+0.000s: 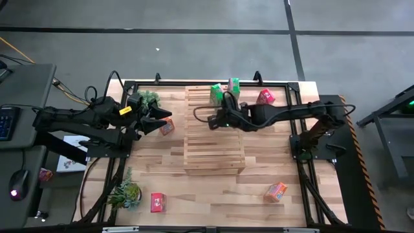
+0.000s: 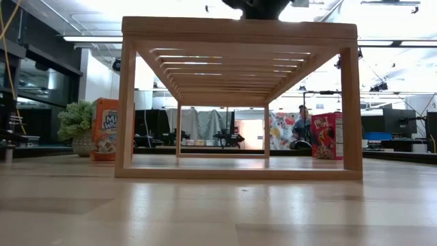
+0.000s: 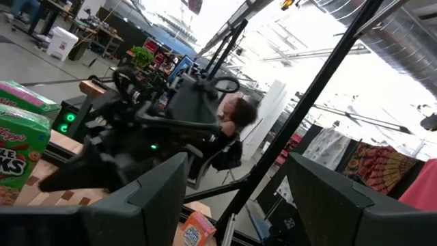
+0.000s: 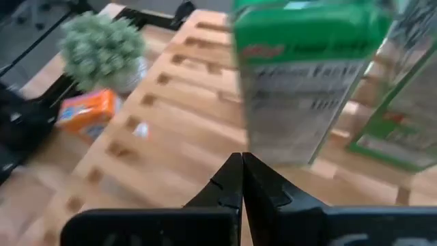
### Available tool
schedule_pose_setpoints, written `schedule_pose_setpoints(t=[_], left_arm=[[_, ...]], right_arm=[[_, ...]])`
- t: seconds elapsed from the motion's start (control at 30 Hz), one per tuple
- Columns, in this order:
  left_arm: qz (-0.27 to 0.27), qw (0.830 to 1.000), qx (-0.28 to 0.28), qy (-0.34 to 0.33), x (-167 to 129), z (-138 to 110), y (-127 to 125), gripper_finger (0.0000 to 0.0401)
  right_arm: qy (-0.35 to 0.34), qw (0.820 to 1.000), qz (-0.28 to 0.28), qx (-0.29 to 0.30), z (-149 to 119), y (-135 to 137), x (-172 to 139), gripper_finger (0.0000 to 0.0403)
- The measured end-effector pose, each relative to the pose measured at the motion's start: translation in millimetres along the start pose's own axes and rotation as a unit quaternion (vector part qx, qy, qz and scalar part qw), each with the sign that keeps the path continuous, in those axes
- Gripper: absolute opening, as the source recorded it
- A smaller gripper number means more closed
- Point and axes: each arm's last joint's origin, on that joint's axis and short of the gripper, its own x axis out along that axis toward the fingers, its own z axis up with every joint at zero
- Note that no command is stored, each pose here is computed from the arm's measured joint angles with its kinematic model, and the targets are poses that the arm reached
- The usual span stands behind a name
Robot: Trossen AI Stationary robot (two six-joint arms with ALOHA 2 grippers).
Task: Stack cereal on shelf
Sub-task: Put the green cereal box on the shelf, then put the left orange cereal box on the shelf
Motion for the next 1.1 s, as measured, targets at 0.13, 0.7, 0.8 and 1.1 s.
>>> schedule_pose_setpoints(t=[0.13, 0.7, 0.8, 1.1], left_arm=[[0.001, 1.000, 0.000, 0.001, 0.0, -0.2, 0.1, 0.0239], [0.025, 1.000, 0.000, 0.004, 0.5, -2.4, 2.7, 0.0239], [0.044, 0.999, 0.001, -0.005, 0.5, -2.2, 4.1, 0.0239], [0.094, 0.995, 0.016, -0.011, 5.2, -2.9, 15.1, 0.0239]], right_arm=[[-0.011, 1.000, -0.018, 0.005, 4.8, -4.1, 7.5, 0.0000], [-0.051, 0.998, 0.017, 0.014, 26.3, -4.0, 17.0, 0.0000], [-0.024, 0.998, 0.063, -0.017, 19.9, 3.6, 4.1, 0.0000], [-0.016, 0.982, 0.166, -0.090, 12.8, 0.9, -84.4, 0.0000]])
